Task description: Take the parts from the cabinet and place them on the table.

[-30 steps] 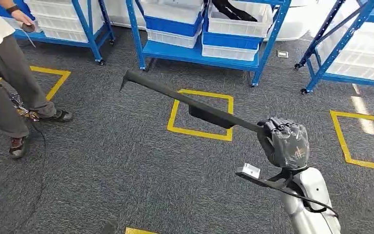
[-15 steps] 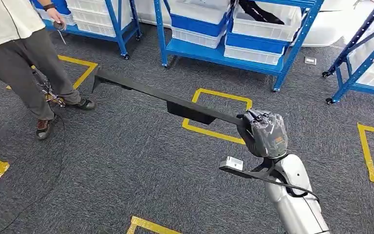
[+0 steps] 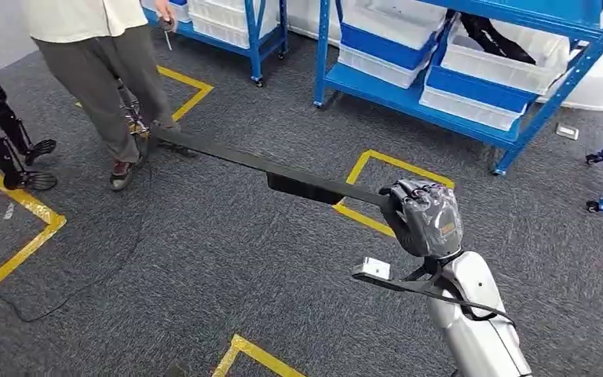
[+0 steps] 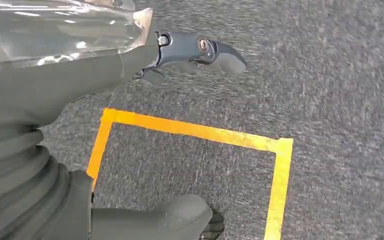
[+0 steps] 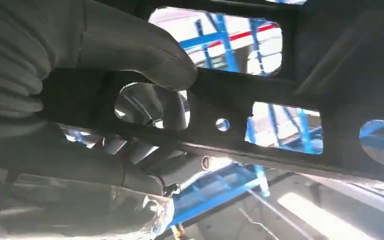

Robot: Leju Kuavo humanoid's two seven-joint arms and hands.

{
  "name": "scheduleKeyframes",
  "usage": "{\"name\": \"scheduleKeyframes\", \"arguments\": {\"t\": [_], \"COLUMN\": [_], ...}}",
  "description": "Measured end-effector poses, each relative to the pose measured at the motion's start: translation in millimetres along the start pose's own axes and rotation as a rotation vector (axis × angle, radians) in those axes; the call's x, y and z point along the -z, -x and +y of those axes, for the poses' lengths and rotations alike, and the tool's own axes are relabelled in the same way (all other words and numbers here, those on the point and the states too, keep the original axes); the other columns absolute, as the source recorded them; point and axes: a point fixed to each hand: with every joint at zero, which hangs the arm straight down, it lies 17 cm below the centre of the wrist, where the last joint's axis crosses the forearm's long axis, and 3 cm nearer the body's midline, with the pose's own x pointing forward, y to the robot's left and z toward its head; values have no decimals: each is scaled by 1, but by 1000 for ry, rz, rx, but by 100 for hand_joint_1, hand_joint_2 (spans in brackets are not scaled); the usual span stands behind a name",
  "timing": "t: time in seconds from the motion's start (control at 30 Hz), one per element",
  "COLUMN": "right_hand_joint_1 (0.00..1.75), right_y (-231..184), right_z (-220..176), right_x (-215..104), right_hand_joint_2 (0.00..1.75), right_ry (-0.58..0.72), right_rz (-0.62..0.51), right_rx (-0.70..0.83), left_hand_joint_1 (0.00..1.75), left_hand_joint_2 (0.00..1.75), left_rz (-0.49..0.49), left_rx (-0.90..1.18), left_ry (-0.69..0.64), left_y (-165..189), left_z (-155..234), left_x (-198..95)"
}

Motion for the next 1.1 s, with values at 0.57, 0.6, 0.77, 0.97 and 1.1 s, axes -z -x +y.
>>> {"name": "scheduleKeyframes", "arguments": {"t": [0.57,0.6,0.77,0.97,1.1], "right_hand_joint_1": [169,169,169,169,169], "right_y": [-7,-7,-9,-8,-9], "right_z": [1,0,-4,-1,-5], "right_x": [-11,-10,-5,-10,-9], "right_hand_joint_2": [175,175,175,175,175], "right_ry": [-8,-5,9,-2,6], "right_rz": [11,10,6,13,8], "right_rx": [0,-1,-4,-6,-10], "left_hand_joint_1": [0,0,0,0,0], "left_hand_joint_2": [175,175,175,175,175], "left_rz": [13,11,15,15,12], "left_rx": [15,15,16,23,22], "left_ry": [19,17,16,20,23], "left_y": [4,3,3,3,0], "left_z": [-3,-3,-3,-3,-5], "left_x": [-1,0,0,0,0]}}
